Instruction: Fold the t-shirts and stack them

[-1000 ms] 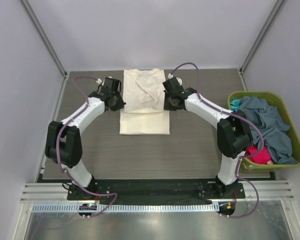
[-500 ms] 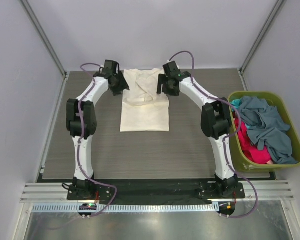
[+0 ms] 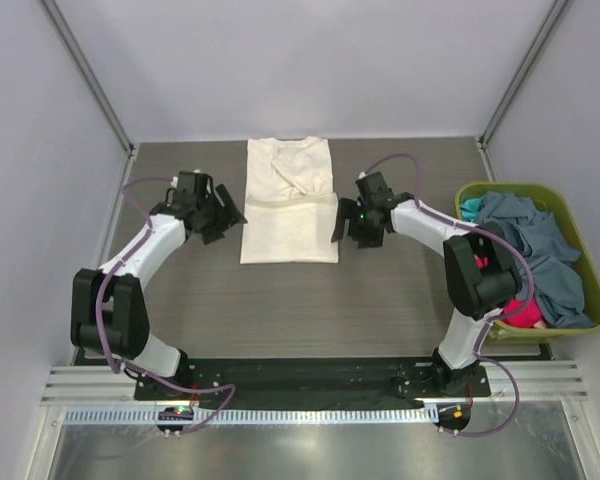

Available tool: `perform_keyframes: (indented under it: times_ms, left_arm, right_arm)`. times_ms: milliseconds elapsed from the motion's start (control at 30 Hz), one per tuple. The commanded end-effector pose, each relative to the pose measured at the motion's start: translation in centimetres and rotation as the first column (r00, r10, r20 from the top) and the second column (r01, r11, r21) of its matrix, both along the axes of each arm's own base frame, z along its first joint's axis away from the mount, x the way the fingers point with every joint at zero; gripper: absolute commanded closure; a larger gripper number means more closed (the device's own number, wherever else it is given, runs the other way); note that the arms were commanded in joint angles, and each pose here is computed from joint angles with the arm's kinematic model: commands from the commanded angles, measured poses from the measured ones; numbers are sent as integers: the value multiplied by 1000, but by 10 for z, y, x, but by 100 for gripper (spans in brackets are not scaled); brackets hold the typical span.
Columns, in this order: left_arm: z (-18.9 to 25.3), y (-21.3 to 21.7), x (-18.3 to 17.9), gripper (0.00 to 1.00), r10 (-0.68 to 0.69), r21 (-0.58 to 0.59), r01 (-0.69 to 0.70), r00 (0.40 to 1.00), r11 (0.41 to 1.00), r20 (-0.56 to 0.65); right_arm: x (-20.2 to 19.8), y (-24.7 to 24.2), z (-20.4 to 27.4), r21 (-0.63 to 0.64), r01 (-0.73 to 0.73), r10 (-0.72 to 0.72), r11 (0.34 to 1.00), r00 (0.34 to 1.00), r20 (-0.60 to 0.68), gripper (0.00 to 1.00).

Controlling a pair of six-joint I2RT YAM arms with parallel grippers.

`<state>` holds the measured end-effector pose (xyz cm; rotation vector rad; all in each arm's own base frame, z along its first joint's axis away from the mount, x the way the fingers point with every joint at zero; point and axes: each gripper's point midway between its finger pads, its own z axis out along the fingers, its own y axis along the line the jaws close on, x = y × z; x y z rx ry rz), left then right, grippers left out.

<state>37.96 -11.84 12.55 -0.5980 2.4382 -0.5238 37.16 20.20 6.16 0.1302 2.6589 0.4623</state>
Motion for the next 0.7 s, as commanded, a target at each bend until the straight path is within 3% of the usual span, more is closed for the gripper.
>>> perform_keyframes:
  times_ms: [0, 267, 533, 667]
  left_arm:
    - [-24, -11, -20, 27, -17, -58, 17, 1000, 998, 10]
    - [-78, -12, -69, 28, -43, -93, 40, 999, 995, -26]
    - [-93, -15, -64, 31, -28, -107, 25, 999, 994, -22]
    - [-104, -19, -61, 38, -27, -125, 22, 999, 992, -40]
  right_arm:
    - [-22, 30, 8, 170, -34, 29, 985, 999, 29, 18]
    - [-57, 34, -32, 193, -29, 36, 981, 999, -32, 25]
    - [-57, 35, -52, 178, -14, 24, 984, 998, -55, 51]
    - [-58, 34, -59, 167, -11, 22, 986, 998, -67, 66]
